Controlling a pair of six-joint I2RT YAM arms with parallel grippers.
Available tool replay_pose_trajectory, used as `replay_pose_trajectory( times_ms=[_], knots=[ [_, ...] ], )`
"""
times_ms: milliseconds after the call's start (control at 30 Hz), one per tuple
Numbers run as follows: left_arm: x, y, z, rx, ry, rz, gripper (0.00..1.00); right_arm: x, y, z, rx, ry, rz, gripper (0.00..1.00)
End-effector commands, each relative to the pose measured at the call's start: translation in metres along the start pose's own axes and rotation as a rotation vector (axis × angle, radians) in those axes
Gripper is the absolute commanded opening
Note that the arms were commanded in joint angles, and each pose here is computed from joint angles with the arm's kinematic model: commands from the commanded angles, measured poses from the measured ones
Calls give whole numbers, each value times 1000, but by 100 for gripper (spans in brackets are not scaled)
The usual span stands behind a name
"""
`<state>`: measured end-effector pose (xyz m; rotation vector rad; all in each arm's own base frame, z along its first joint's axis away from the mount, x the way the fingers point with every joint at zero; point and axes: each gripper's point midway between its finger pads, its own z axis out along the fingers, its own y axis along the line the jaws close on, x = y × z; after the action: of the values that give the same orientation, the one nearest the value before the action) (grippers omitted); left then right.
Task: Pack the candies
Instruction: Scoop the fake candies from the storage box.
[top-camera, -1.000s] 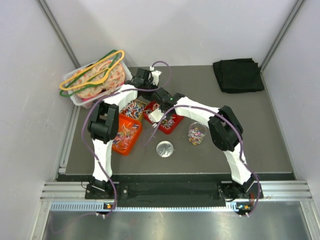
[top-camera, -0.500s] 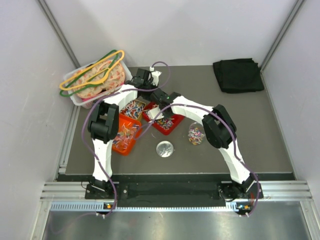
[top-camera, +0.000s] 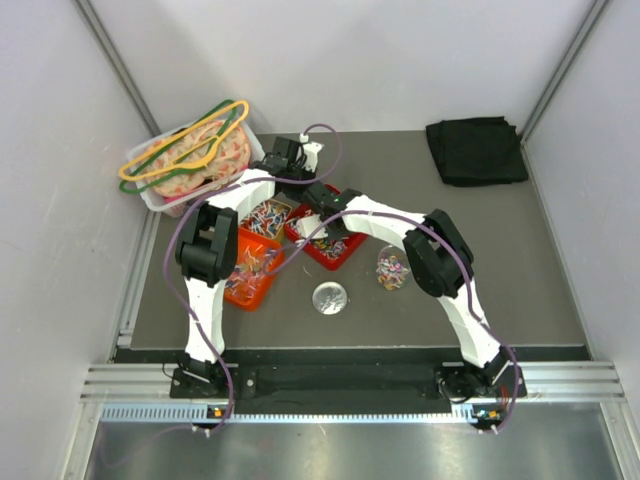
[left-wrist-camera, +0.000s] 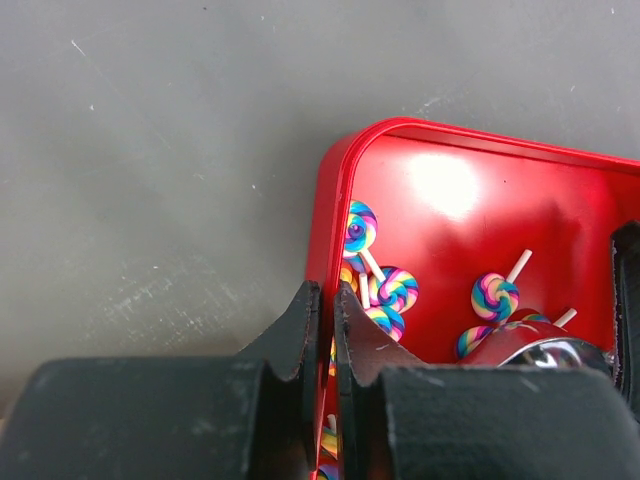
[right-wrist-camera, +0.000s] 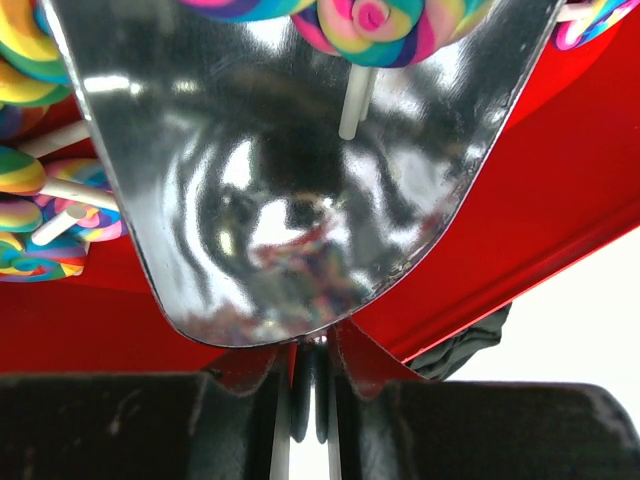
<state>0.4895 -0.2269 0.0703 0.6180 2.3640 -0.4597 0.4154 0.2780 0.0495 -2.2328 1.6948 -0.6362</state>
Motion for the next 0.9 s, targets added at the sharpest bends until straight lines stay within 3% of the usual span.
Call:
replay_pose_trajectory(
  times_ms=[0,233,467,867],
  knots=[
    [-75,-40,-23,106,-233,29,0,-69,50,22,-140,-208,-25,0],
    [-75,-39,-26,100,-235,31,0,-59,42,22,-115,-196,-10,0],
    [-72,-39,-27,100,-234,31,0,-17,-9,-34,-31,-218,60,0],
    [-71,-38,-27,97,-233,29,0,2,-13,-52,12,-279,242,0]
  ],
)
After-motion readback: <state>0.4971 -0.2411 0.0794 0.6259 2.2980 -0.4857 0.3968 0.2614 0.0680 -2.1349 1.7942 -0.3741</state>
